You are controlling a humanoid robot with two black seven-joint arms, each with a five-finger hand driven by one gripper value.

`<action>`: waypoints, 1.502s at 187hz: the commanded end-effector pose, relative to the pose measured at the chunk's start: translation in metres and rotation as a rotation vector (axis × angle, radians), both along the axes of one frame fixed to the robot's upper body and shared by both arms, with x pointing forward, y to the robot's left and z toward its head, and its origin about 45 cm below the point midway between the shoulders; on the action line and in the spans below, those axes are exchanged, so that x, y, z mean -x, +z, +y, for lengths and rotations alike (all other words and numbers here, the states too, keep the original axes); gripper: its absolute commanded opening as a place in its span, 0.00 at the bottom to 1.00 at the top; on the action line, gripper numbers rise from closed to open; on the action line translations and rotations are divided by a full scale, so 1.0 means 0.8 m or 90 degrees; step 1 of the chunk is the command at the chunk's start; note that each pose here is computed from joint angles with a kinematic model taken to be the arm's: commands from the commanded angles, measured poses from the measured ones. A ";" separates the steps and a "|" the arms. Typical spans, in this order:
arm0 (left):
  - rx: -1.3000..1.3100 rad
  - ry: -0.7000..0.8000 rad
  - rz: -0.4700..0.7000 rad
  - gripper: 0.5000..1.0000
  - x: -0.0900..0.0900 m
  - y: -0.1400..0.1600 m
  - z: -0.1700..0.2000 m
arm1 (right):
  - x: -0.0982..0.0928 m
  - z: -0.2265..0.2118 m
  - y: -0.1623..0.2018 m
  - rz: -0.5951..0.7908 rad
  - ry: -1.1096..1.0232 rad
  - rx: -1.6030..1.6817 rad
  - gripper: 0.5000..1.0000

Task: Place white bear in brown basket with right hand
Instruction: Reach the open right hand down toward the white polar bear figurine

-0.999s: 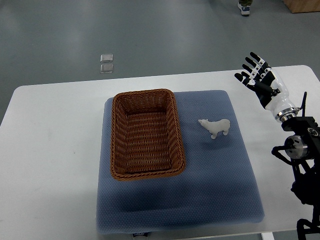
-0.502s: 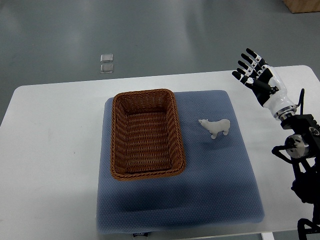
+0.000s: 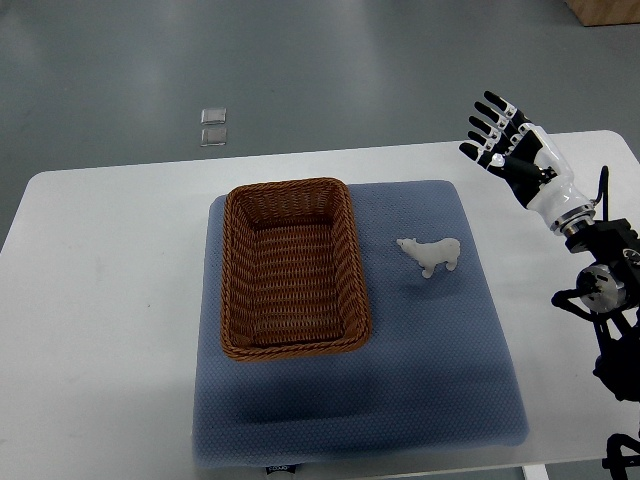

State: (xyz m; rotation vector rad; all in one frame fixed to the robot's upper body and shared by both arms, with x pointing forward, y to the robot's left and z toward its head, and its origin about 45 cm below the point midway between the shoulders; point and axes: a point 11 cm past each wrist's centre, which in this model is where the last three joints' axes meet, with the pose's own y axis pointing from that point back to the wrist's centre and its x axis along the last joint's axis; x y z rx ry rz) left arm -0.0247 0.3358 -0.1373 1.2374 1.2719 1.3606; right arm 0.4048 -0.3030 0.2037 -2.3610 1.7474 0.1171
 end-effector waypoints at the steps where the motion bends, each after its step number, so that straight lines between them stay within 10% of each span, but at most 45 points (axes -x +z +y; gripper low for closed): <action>1: 0.000 -0.001 -0.001 1.00 0.000 0.000 0.000 | 0.002 -0.001 0.005 -0.014 0.026 0.046 0.83; 130: 0.000 0.000 0.000 1.00 0.000 0.000 0.000 | 0.054 0.032 0.001 -0.110 0.347 0.668 0.83; 281: 0.000 0.000 0.000 1.00 0.000 0.000 0.000 | 0.043 0.029 -0.023 -0.072 0.342 0.820 0.63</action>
